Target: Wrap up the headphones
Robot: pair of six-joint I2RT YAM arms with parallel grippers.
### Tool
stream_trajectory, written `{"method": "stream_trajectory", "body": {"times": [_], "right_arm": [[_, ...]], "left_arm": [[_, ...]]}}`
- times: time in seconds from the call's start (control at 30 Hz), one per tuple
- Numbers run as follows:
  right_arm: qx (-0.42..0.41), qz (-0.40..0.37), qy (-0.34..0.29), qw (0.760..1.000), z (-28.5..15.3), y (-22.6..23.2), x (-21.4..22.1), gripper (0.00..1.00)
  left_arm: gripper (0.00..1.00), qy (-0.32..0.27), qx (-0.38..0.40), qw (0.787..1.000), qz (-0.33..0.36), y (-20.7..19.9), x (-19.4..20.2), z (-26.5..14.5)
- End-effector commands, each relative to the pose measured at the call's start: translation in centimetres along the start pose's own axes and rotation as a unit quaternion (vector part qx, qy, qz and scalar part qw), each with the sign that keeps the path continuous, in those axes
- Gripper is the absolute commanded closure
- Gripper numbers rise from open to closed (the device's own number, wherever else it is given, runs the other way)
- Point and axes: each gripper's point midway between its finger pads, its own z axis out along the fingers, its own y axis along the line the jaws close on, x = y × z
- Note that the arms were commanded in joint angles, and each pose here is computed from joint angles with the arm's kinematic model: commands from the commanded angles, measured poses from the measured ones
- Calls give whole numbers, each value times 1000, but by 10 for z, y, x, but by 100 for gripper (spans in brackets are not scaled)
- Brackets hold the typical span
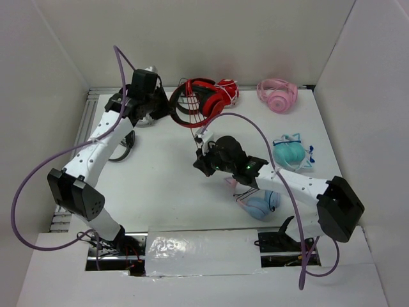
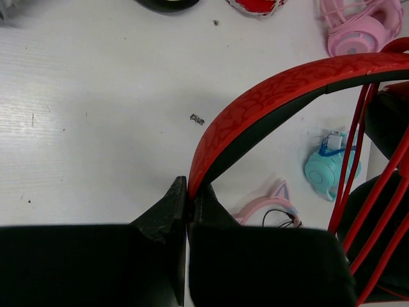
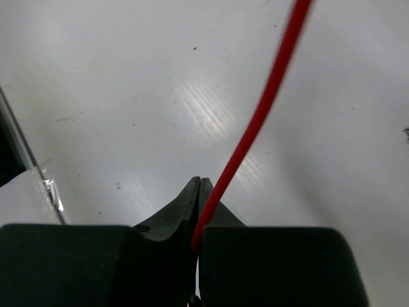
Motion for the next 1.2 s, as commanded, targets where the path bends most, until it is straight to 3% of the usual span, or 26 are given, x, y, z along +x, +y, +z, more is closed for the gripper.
{"method": "stream_trajectory", "body": {"times": [0.0,0.13,0.27,0.4,0.5,0.73,0.97,1.0,1.17], "right_arm": [[63,-16,-105,992,-14,-16,-48,95],[150,2,-132,980,-27,-46,-41,93],[190,22,-170,967,-45,-58,-39,100],[219,34,-189,957,-58,-68,-26,100],[207,30,-206,956,-65,-63,-25,96],[159,18,-225,961,-65,-48,-19,98],[93,-5,-242,966,-68,-30,-12,94],[77,-9,-236,969,-67,-26,-9,99],[33,-34,-213,976,-64,-20,-9,100]], "left_arm": [[100,-60,74,995,18,-34,-25,-32],[100,-78,36,996,27,-24,-29,-36],[100,-74,33,996,33,-20,-26,-38],[100,-79,45,995,39,-23,-26,-43],[100,-78,60,994,47,-27,-25,-46],[100,-62,106,989,77,-33,-18,-54],[100,-23,258,956,140,-54,6,-84],[100,-26,272,950,153,-57,8,-90],[100,4,347,912,219,-63,37,-92]]}}
